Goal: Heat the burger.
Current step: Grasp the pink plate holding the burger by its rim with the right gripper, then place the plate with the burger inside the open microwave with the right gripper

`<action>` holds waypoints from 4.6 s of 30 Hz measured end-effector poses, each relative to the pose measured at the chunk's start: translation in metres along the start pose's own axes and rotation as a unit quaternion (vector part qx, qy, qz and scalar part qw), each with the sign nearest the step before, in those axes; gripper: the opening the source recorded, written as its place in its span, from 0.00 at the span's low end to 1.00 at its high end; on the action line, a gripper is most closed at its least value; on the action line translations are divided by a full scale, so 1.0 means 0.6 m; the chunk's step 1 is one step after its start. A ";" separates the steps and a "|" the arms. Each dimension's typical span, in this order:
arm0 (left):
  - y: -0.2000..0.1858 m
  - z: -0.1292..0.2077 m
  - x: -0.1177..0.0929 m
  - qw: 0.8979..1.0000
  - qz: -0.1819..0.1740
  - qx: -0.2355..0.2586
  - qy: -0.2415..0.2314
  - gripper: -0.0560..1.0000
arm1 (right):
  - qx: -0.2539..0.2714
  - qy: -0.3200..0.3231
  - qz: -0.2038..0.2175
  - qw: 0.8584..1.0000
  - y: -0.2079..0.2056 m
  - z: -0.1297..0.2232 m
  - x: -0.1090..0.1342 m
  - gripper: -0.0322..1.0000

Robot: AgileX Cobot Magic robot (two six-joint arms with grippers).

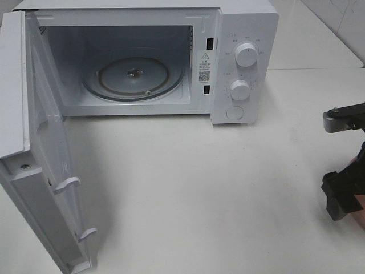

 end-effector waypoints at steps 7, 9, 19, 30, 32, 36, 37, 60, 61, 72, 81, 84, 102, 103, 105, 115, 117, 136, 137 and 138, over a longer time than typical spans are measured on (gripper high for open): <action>0.000 0.000 0.000 1.000 0.000 0.000 0.000 0.97 | 0.012 0.005 0.000 1.000 0.029 -0.002 0.005 0.93; 0.000 0.000 0.000 1.000 0.000 0.000 0.000 0.97 | 0.016 0.006 -0.001 1.000 0.038 -0.003 0.007 0.92; 0.000 0.000 0.000 1.000 0.000 0.000 0.000 0.97 | 0.021 0.015 -0.001 1.000 0.070 -0.008 0.012 0.89; 0.000 0.000 0.000 1.000 0.000 0.000 0.000 0.97 | 0.024 0.018 0.007 1.000 0.093 -0.011 0.011 0.82; 0.000 0.000 0.000 1.000 0.000 0.000 0.000 0.97 | 0.022 0.018 0.006 1.000 0.093 -0.011 0.012 0.77; 0.000 0.000 0.000 1.000 0.000 0.000 0.000 0.97 | 0.023 0.014 0.008 1.000 0.095 -0.008 0.010 0.60; 0.000 0.000 0.000 1.000 0.000 0.000 0.000 0.97 | 0.023 0.014 0.008 1.000 0.095 -0.008 0.010 0.60; 0.000 0.000 0.000 1.000 0.000 0.000 0.000 0.97 | 0.017 0.002 0.027 0.999 0.095 -0.006 -0.001 0.12; 0.000 0.000 0.000 1.000 0.000 0.000 0.000 0.97 | 0.016 0.004 0.028 0.999 0.095 -0.006 -0.002 0.12; 0.000 0.000 0.000 1.000 0.000 0.000 0.000 0.97 | 0.025 -0.007 0.074 0.997 0.092 0.005 0.001 0.08; 0.000 0.000 0.000 1.000 0.000 0.000 0.000 0.97 | 0.020 -0.032 0.119 0.992 0.084 0.013 0.015 0.07; 0.000 0.000 0.000 1.000 0.000 0.000 0.000 0.97 | 0.018 -0.039 0.134 0.990 0.081 0.016 0.017 0.07; 0.000 0.000 0.000 1.000 0.000 0.000 0.000 0.97 | -0.042 -0.047 0.160 0.985 -0.008 0.012 0.003 0.07; 0.000 0.000 0.000 1.000 0.000 0.000 0.000 0.97 | -0.046 -0.048 0.160 0.985 -0.012 0.012 0.002 0.07; 0.000 0.000 0.000 1.000 0.000 0.000 0.000 0.97 | -0.048 -0.051 0.163 0.984 -0.020 0.013 -0.002 0.07; 0.000 0.000 0.000 1.000 0.000 0.000 0.000 0.97 | -0.047 -0.049 0.144 0.987 -0.043 0.025 -0.002 0.07; 0.000 0.000 0.000 1.000 0.000 0.000 0.000 0.97 | -0.046 -0.049 0.142 0.988 -0.044 0.026 -0.001 0.07; 0.000 0.000 0.000 1.000 0.000 0.000 0.000 0.97 | -0.066 -0.124 0.110 0.984 -0.073 0.055 0.055 0.07; 0.000 0.000 0.000 1.000 0.000 0.000 0.000 0.97 | -0.069 -0.141 0.106 0.982 -0.075 0.059 0.066 0.07; 0.000 0.000 0.000 1.000 0.000 0.000 0.000 0.97 | -0.069 -0.141 0.106 0.982 -0.075 0.059 0.066 0.07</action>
Point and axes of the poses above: a point on each arm's last joint axis where the gripper is mounted, y pointing out along that axis toward the gripper, x along the wrist's bending axis when the last joint is at zero, z = x × y, the point moved 6 cm from there along y, pointing out along that axis toward the gripper, and after that the axes turned 13 degrees about y, right-handed, at the moved point
